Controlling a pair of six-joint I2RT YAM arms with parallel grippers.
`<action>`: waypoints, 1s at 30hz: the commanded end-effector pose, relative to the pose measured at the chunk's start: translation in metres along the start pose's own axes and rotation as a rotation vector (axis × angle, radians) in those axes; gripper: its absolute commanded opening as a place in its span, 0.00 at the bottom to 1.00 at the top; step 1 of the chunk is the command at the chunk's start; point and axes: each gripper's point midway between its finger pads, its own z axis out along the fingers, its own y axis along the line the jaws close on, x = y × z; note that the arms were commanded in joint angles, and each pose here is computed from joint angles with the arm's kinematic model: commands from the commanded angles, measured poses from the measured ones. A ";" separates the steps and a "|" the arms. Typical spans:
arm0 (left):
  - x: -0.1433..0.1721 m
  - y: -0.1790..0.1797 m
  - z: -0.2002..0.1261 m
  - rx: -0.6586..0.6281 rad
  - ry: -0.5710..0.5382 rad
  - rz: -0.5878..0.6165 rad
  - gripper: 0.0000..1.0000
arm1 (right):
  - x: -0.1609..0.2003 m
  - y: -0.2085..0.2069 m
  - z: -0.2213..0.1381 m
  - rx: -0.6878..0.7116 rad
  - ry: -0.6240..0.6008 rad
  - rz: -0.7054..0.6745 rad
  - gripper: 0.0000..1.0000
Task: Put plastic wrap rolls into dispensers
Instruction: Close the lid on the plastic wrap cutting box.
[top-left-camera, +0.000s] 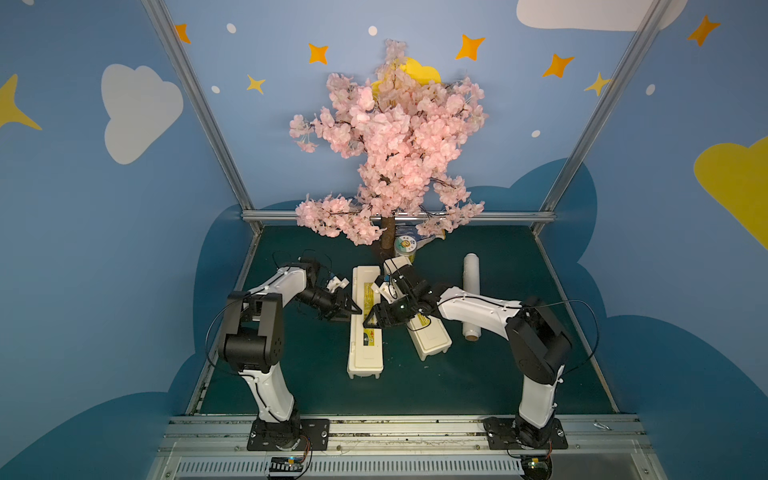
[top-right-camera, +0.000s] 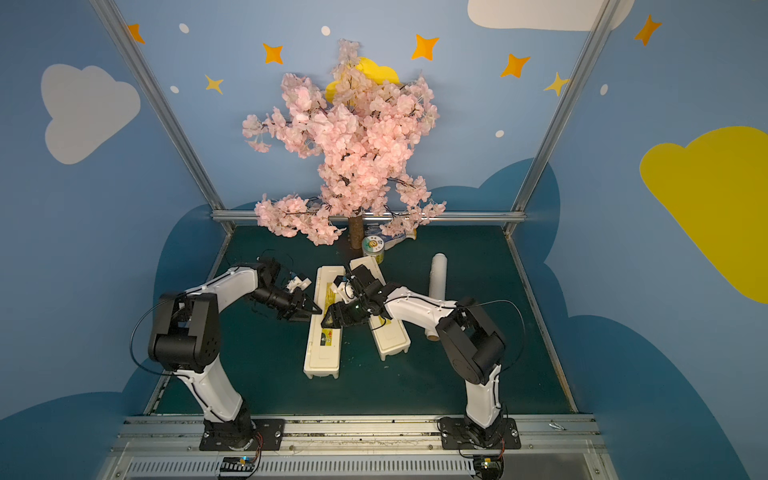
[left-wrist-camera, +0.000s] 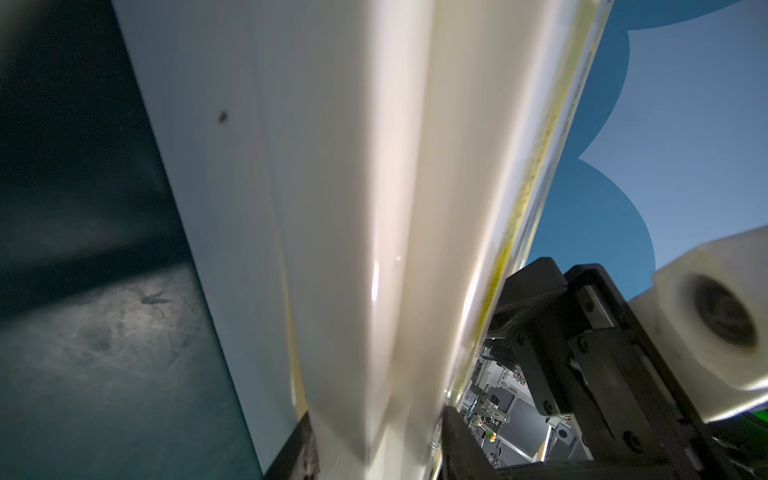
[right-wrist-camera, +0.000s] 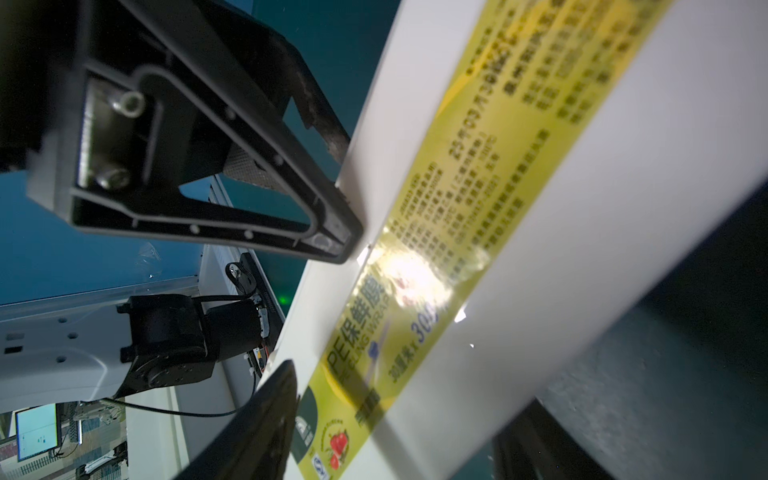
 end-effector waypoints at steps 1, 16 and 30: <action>0.010 0.032 0.013 -0.162 0.049 -0.016 0.45 | -0.029 0.096 -0.019 -0.233 -0.118 -0.243 0.70; 0.005 0.045 0.017 -0.202 0.058 -0.019 0.47 | -0.019 0.089 -0.006 -0.144 -0.103 -0.250 0.71; -0.003 0.044 0.002 -0.238 0.005 0.003 0.51 | -0.025 0.093 -0.006 -0.102 -0.111 -0.243 0.72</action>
